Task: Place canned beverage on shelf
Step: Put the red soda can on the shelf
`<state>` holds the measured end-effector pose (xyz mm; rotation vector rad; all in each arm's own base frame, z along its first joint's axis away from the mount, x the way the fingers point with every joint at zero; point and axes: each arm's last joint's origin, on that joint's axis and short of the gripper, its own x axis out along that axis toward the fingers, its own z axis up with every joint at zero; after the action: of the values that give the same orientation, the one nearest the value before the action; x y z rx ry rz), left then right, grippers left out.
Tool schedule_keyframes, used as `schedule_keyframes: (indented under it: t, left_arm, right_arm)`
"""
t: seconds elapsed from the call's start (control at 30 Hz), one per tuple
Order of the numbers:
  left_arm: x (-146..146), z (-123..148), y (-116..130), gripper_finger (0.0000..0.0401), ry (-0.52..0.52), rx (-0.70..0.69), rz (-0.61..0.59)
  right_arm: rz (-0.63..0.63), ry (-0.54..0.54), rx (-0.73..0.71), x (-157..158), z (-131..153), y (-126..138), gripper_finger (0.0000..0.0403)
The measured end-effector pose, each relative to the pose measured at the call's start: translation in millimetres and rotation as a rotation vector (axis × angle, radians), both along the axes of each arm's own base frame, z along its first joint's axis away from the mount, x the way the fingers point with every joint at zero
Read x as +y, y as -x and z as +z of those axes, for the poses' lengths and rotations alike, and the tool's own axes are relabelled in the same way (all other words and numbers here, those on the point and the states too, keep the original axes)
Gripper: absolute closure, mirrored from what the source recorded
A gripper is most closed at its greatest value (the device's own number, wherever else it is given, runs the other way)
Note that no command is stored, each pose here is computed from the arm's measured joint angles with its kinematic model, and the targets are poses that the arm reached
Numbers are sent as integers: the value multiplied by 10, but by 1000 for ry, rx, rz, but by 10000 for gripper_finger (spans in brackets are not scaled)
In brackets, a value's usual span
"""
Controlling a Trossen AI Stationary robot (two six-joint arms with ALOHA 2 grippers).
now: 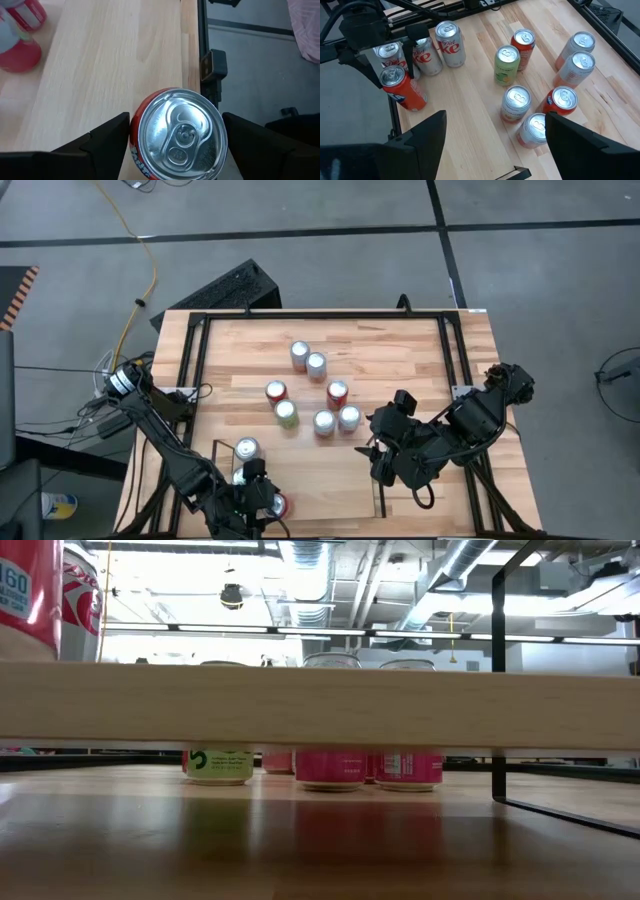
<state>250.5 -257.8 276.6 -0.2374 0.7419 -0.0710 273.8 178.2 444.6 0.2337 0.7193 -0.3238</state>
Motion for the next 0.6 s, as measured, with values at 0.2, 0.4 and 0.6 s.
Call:
schedule_keyframes:
  t: [0.2, 0.4, 0.6]
  left_arm:
    - [27, 16, -33, 95, 10, 7, -11]
    - [66, 23, -66, 92, -3, 5, -17]
    - [200, 168, -50, 92, -19, -21, -18]
  right_arm:
    - [0, 0, 0, 1, 1, 1, 93]
    - [7, 0, 0, 20, 1, 13, 93]
    - [21, -5, -6, 59, 4, 33, 93]
